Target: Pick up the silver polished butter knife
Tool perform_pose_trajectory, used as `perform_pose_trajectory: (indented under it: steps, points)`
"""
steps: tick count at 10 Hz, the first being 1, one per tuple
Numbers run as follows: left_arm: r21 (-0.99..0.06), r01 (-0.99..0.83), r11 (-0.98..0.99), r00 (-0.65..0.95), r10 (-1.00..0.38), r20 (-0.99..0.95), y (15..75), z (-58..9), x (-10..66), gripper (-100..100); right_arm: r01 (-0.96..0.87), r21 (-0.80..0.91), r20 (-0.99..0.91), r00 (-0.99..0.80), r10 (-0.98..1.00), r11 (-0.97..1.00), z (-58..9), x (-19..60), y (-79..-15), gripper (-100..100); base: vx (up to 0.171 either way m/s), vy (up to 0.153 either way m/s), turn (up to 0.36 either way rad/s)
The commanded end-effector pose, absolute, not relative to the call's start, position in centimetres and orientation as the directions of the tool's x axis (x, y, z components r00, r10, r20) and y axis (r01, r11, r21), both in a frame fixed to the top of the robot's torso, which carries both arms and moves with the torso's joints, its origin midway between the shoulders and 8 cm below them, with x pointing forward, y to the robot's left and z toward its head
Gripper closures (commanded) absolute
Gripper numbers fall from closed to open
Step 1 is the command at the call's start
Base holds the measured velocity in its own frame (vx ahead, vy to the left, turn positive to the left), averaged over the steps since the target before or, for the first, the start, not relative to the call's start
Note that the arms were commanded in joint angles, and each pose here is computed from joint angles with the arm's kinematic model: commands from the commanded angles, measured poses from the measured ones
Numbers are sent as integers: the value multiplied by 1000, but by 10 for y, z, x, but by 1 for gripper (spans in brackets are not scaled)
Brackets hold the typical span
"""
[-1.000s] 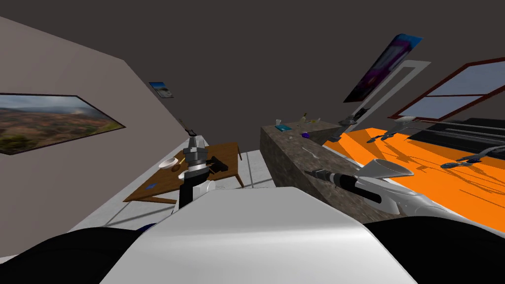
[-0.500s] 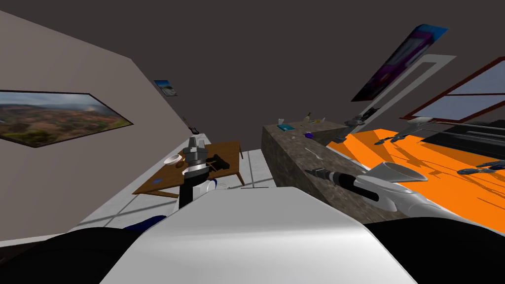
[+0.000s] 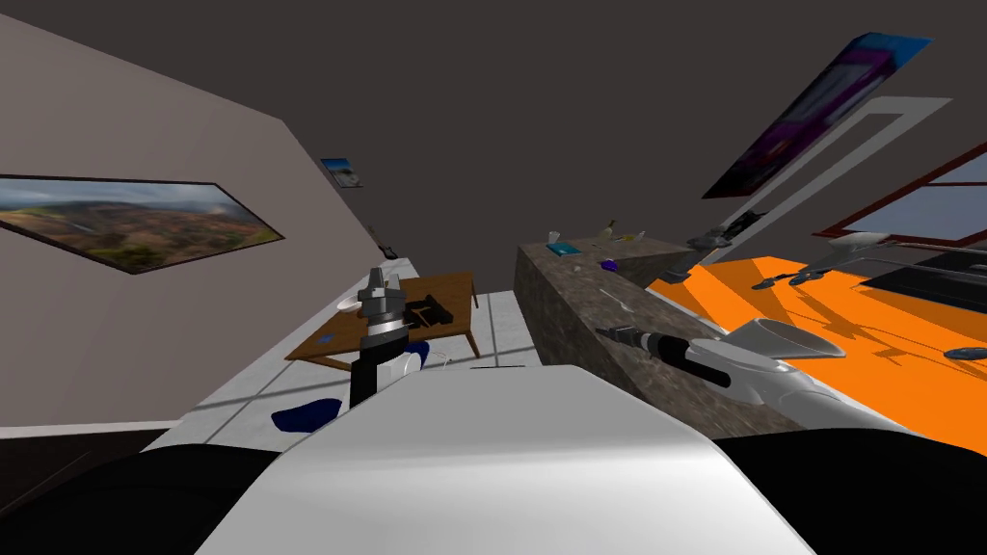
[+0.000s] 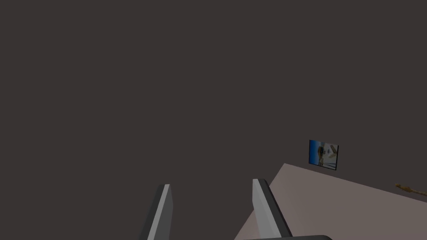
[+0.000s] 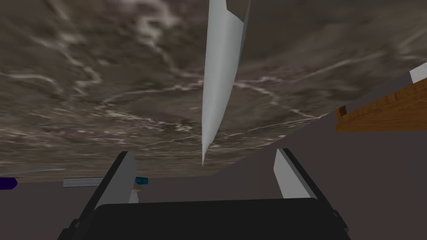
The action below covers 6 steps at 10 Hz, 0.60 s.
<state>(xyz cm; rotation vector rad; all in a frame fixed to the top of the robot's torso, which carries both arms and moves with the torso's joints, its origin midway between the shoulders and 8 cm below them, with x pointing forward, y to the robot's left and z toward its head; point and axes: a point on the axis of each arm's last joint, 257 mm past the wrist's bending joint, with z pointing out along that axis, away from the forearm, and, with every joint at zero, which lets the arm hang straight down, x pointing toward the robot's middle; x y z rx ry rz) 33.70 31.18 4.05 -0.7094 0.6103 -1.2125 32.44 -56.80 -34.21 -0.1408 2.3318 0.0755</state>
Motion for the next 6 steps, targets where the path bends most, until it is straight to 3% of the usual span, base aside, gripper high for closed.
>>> perform_pose_trajectory:
  steps: [1, 6]
  points:
    - [-766, 614, 192, 245, -968, -46, 312, 41, 337, 0, -105, 17, -723, -689, -60, 994, -345, 329, -573, -100, -51, 8, 65]
    - [-766, 614, 192, 245, -968, -46, 312, 41, 337, 0, -58, 24, -722, -691, -23, 998, -350, 341, -583, -100, -59, -1, 82]
